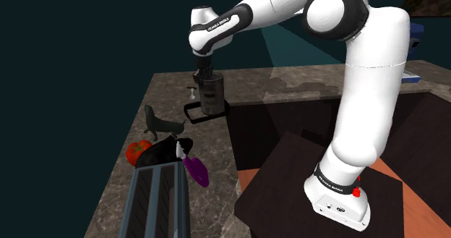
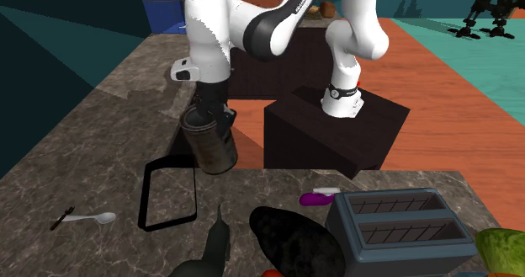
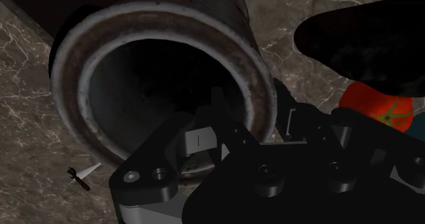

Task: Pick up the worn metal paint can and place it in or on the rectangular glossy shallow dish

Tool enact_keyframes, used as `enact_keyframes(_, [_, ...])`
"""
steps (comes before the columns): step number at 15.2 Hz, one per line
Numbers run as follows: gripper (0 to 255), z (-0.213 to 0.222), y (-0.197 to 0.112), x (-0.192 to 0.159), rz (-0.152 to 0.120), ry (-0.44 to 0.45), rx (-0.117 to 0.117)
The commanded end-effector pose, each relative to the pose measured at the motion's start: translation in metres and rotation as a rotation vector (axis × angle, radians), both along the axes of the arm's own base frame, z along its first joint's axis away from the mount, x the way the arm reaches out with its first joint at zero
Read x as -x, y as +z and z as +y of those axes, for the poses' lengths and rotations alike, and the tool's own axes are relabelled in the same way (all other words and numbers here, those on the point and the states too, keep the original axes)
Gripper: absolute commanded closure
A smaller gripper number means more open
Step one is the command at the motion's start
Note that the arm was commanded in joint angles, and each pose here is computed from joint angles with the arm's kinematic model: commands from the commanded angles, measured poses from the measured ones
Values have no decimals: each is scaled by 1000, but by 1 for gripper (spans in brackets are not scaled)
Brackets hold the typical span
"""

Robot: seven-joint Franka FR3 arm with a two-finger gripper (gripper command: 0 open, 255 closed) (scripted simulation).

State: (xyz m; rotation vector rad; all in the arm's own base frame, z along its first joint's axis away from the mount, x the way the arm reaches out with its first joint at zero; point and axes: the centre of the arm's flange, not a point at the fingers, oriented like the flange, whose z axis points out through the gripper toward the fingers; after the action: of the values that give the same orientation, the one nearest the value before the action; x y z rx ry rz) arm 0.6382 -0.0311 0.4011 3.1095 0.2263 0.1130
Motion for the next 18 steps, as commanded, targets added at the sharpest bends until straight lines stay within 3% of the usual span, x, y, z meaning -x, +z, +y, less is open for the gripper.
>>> enact_keyframes(1, [255,-15,6,-21,-4,1,1])
enact_keyframes(12, [255,-101,34,-133,-4,1,1])
enact_keyframes(18, [255,-101,2,-133,-4,1,1])
